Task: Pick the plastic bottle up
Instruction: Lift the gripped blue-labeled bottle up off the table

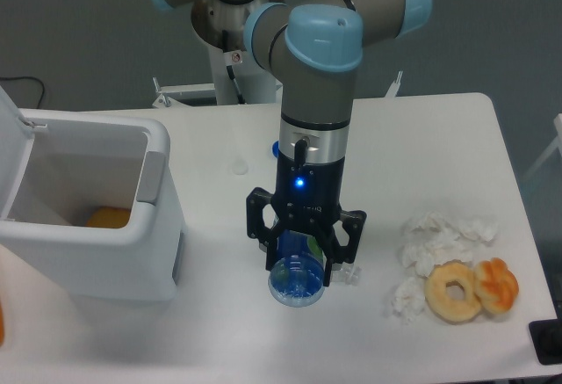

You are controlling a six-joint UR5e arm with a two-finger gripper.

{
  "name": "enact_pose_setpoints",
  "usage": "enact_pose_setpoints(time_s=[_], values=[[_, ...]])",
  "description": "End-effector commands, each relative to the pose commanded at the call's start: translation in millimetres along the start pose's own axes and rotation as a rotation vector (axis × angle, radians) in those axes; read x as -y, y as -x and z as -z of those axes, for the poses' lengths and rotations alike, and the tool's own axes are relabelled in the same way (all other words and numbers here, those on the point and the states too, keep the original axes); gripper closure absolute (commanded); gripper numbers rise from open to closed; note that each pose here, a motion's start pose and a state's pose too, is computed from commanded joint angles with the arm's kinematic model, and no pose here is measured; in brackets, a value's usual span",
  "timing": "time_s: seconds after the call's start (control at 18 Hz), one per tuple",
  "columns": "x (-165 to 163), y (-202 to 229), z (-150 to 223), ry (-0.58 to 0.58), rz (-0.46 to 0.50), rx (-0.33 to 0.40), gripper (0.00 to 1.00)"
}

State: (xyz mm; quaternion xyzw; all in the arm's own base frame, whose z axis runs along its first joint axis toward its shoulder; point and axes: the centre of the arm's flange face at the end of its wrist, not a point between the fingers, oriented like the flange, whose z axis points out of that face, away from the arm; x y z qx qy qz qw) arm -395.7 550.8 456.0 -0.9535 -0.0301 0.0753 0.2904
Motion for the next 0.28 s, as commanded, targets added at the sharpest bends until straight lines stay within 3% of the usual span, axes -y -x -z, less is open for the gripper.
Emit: enact_pose_setpoints(time_s=[0.28], values=[[-5.5,-4.9,-0.4,0.007,-0.048,-0.009,0.22]])
